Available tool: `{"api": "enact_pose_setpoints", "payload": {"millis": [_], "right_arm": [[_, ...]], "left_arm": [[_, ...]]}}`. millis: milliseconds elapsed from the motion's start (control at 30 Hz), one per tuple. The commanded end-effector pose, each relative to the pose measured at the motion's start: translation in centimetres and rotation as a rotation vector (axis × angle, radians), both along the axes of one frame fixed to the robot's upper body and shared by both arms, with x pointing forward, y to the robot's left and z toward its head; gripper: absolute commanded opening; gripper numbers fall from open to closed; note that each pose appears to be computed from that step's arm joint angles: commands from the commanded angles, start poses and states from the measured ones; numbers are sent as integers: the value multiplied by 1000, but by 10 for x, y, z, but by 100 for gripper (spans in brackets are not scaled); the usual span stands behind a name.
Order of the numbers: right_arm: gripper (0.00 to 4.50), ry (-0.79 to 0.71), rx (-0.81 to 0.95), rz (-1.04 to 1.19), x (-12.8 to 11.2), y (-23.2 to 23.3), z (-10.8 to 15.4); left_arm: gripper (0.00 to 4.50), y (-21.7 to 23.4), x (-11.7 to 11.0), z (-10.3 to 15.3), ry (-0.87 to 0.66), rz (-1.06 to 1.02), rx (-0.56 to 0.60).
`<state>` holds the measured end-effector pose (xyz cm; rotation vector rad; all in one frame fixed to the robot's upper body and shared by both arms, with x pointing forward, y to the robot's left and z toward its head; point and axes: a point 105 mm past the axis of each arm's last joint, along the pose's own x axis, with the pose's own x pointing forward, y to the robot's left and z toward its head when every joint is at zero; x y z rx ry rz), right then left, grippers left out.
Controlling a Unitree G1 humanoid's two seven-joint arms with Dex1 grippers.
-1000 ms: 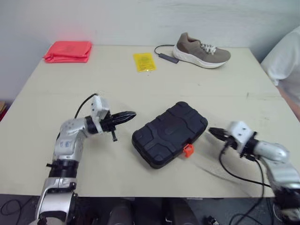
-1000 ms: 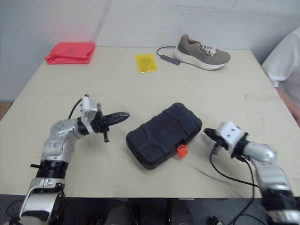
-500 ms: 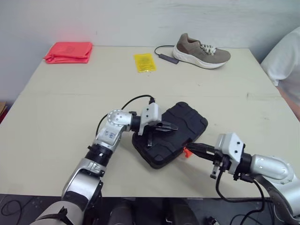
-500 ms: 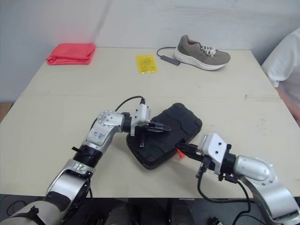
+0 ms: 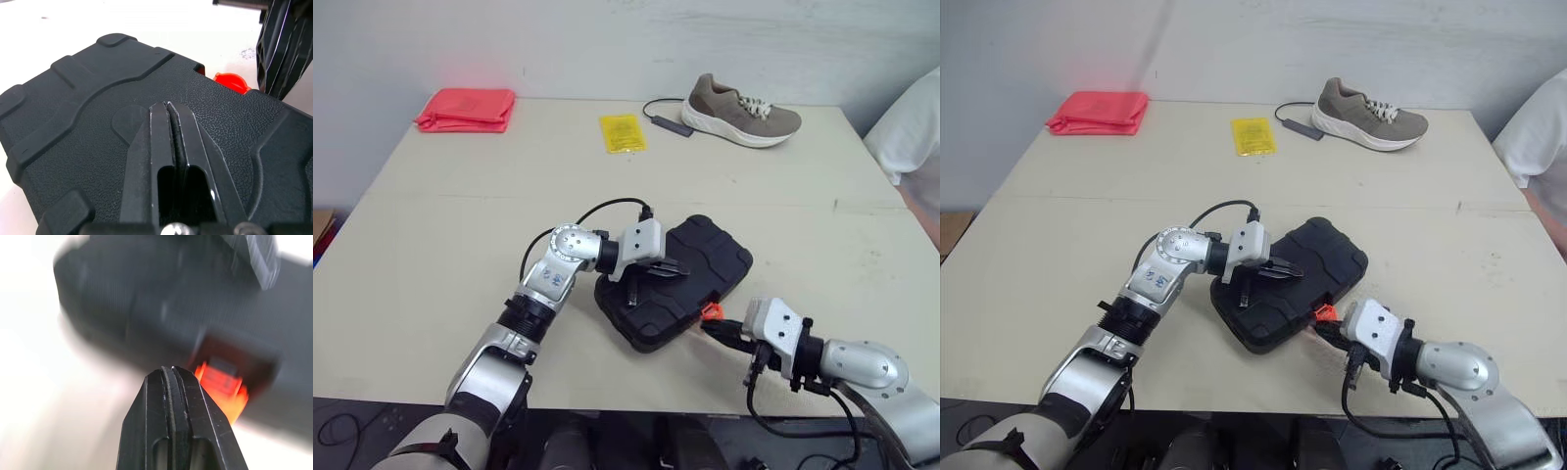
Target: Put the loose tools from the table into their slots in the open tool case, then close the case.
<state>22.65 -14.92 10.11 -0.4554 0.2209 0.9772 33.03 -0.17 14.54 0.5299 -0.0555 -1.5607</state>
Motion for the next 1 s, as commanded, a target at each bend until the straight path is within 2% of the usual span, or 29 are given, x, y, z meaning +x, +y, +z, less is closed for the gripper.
{"api": "enact_pose_setpoints", "payload": {"millis": [33,167,267,433,567,800,900,1000], "right_arm": [[0,-33,-9,6,-3,-2,5],[0,-103,141,8,-1,7,31],[0,-134,157,-28,6,3,39],[0,-124,61,-72,16,-6,25],[0,-85,12,-61,13,-8,13],[0,-4,47,-61,-6,-15,5],[0,54,32,-91,-6,-17,-9],[0,49,34,-120,2,-13,-15]], "left_arm": [[1,5,-2,-20,47,17,64],[1,5,-3,-20,50,15,67],[1,5,-4,-20,51,12,69],[1,4,-4,-20,53,10,71],[1,4,-4,-21,56,10,76],[1,3,-2,-23,59,19,83],[1,3,-1,-25,60,22,91],[1,3,-1,-26,63,25,96]]}}
